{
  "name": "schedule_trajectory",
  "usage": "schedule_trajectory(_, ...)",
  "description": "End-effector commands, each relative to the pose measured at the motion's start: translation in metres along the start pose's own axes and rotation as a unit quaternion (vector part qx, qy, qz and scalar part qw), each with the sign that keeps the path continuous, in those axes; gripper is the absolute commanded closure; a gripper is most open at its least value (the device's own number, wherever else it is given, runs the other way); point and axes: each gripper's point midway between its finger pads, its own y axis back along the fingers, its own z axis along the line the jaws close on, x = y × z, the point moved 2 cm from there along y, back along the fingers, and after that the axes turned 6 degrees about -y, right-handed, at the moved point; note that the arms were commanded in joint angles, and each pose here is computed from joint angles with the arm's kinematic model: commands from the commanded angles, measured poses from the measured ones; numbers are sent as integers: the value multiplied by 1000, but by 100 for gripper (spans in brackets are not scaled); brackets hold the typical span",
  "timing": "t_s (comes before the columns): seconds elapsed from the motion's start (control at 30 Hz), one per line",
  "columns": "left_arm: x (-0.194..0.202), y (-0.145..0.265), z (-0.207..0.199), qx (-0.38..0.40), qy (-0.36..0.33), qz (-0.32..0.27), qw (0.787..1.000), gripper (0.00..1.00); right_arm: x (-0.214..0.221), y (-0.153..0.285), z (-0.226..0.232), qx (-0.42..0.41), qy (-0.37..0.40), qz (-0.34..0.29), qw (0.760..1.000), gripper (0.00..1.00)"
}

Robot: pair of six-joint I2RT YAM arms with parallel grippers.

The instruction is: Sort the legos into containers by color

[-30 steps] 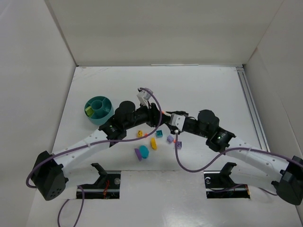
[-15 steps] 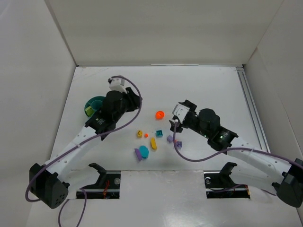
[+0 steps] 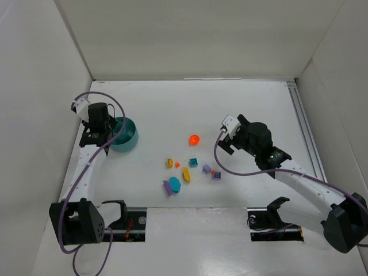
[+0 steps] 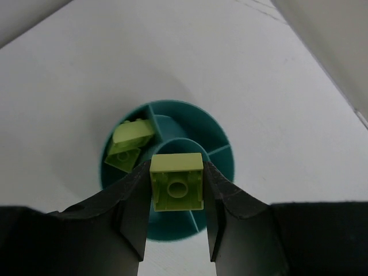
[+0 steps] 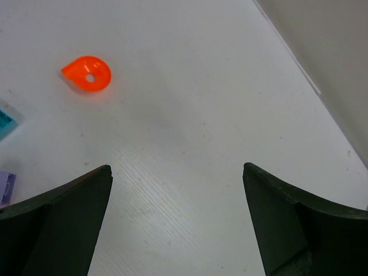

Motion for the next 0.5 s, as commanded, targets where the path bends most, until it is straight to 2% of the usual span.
schedule_trajectory(0.0,-22,-14,20,-57,10,-16,998,90,-3,-4,2,-23,-11,-11,1000,0)
schedule_trajectory(0.2,-24,-38,40,-94,15,-11,995,90,8,-9,-1,-30,-14,3,999,0)
schedule_trajectory(0.47,-20,-67,40,-84,-3,9,996,89,17,-14,0,-43,-16,13,999,0)
